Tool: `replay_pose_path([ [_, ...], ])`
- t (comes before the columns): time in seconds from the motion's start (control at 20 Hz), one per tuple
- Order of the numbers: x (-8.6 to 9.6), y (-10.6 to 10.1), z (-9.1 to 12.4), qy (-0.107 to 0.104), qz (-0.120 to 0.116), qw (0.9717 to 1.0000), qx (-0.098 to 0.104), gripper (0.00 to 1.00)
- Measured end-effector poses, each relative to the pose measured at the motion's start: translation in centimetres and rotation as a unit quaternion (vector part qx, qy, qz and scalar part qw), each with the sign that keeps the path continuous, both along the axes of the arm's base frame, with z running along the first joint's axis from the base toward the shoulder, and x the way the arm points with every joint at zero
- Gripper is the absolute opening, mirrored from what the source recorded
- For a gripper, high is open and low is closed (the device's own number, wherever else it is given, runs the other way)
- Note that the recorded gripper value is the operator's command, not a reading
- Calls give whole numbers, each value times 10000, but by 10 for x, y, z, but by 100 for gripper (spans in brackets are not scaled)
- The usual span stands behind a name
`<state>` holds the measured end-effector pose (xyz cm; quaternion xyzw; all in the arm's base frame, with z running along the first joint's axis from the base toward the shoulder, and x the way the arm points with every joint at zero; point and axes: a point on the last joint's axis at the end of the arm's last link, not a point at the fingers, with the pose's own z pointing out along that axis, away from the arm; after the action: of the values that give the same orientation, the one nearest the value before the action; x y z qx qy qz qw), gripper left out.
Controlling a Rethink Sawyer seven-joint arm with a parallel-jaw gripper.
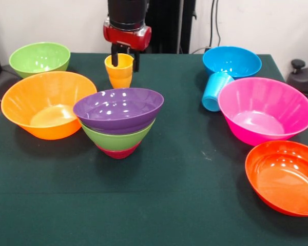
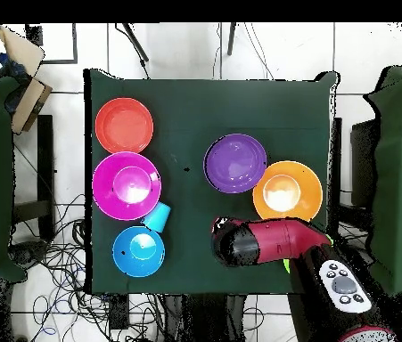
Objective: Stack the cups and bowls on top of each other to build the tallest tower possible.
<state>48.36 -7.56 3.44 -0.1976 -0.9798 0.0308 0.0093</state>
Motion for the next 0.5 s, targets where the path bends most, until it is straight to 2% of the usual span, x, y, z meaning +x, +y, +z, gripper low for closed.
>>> replay_pose_path([
  [0.25, -1, 6, -5, -133, 64, 9999, -11, 100],
  [0.5, -8, 9, -13, -46, 75, 10000, 10, 100],
])
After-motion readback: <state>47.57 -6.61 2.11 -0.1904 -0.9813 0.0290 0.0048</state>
